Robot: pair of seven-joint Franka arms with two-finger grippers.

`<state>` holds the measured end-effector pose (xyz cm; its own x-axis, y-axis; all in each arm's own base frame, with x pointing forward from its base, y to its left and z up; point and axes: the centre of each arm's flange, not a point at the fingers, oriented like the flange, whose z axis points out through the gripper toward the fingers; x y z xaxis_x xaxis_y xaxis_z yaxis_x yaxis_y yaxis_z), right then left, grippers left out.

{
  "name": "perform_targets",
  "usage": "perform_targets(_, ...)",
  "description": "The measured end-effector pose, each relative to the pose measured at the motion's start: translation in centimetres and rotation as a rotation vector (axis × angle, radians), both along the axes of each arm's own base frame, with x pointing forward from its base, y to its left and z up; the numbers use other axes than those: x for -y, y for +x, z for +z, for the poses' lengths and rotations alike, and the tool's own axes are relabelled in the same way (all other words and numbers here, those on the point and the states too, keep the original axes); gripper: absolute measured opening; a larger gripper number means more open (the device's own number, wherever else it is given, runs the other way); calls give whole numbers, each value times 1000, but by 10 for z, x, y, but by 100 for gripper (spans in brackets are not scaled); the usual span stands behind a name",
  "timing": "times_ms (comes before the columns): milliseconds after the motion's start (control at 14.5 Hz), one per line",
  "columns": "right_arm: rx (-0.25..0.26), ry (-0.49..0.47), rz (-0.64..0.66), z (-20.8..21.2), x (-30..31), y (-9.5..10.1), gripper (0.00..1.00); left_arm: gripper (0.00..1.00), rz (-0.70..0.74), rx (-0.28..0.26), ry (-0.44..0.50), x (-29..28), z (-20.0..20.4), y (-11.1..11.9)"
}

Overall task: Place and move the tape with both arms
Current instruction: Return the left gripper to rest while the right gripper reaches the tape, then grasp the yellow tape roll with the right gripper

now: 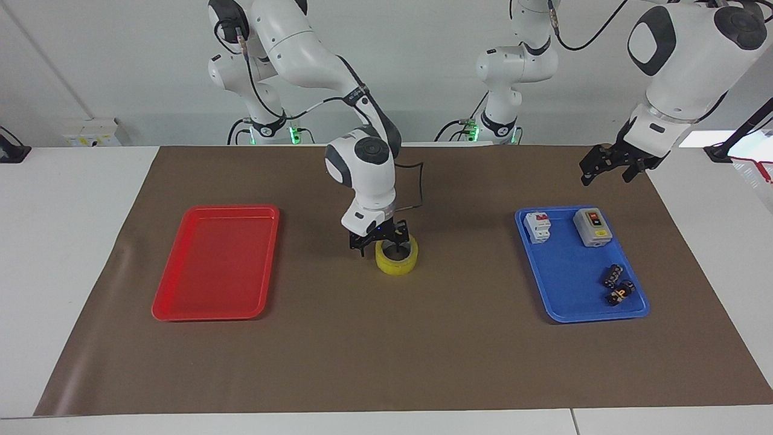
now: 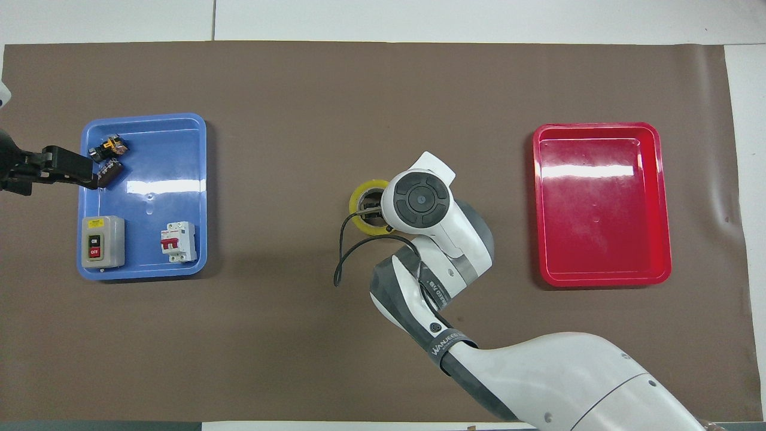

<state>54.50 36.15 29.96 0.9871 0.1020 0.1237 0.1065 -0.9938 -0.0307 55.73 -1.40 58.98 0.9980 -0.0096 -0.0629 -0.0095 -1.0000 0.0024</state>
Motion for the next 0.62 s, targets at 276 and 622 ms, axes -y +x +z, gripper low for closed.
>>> perform_targets(276, -3, -11, 55, -2, 2, -3, 54, 100, -9, -3, -1, -7, 0, -1)
perform_targets(622, -5, -21, 92, -1, 7, -2, 22, 100, -11, -4, -1, -7, 0, -1)
